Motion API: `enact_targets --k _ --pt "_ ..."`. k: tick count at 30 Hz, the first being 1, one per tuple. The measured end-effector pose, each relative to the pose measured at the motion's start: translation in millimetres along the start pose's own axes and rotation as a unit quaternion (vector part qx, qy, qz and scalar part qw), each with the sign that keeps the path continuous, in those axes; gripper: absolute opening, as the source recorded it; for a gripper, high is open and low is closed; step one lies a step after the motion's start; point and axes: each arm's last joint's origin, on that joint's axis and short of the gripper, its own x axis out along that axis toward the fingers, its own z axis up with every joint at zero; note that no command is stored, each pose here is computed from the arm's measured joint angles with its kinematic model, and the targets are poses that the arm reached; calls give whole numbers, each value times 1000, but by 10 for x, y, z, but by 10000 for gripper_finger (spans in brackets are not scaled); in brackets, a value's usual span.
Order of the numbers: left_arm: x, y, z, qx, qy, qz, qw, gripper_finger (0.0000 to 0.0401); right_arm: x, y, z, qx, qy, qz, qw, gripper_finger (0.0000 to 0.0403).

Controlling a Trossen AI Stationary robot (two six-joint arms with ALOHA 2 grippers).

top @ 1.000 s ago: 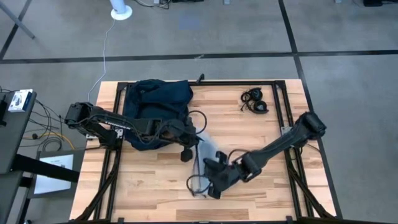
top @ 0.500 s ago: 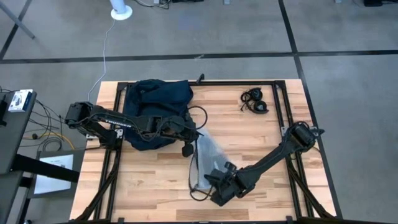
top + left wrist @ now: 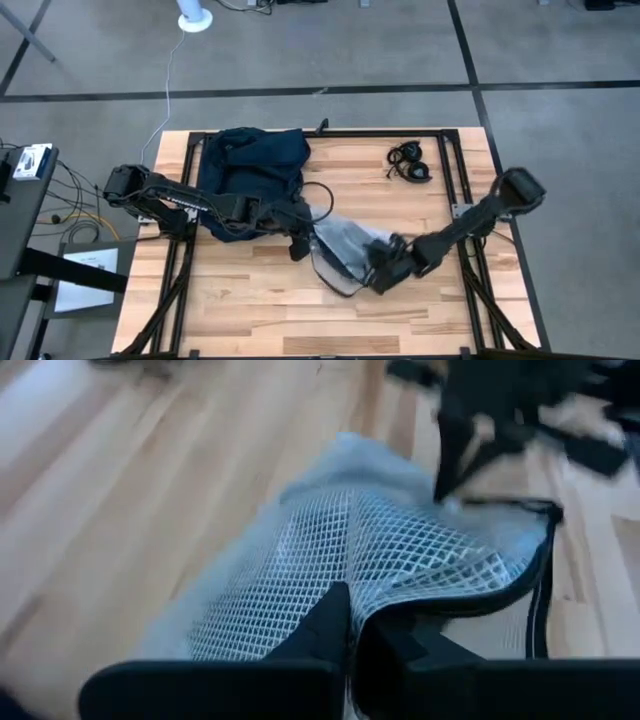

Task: Unpack backpack
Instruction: Remove the black calculator from the white zip lock bag

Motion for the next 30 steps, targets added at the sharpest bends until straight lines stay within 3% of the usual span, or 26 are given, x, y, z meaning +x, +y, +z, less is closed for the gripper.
enact_targets --k 8,13,19,25,27,30 --pt "-50 -200 -21 -44 -33 -1 998 0 -81 -865 287 -12 -38 -41 998 0" --pt "-56 -222 43 -66 -64 -16 996 0 -277 -1117 541 8 -89 -31 996 0" --pt "-46 -182 65 -79 -69 -12 994 0 -716 -961 545 13 -165 99 981 0" --pt "-31 -120 97 -96 -76 -3 992 0 -1115 -558 425 -32 -247 271 930 0" --pt "-24 -87 118 -102 -81 -1 991 0 -1143 -424 344 -48 -253 294 921 0" --pt "-13 -30 148 -117 -90 10 989 0 -1065 -254 206 -66 -248 284 924 0"
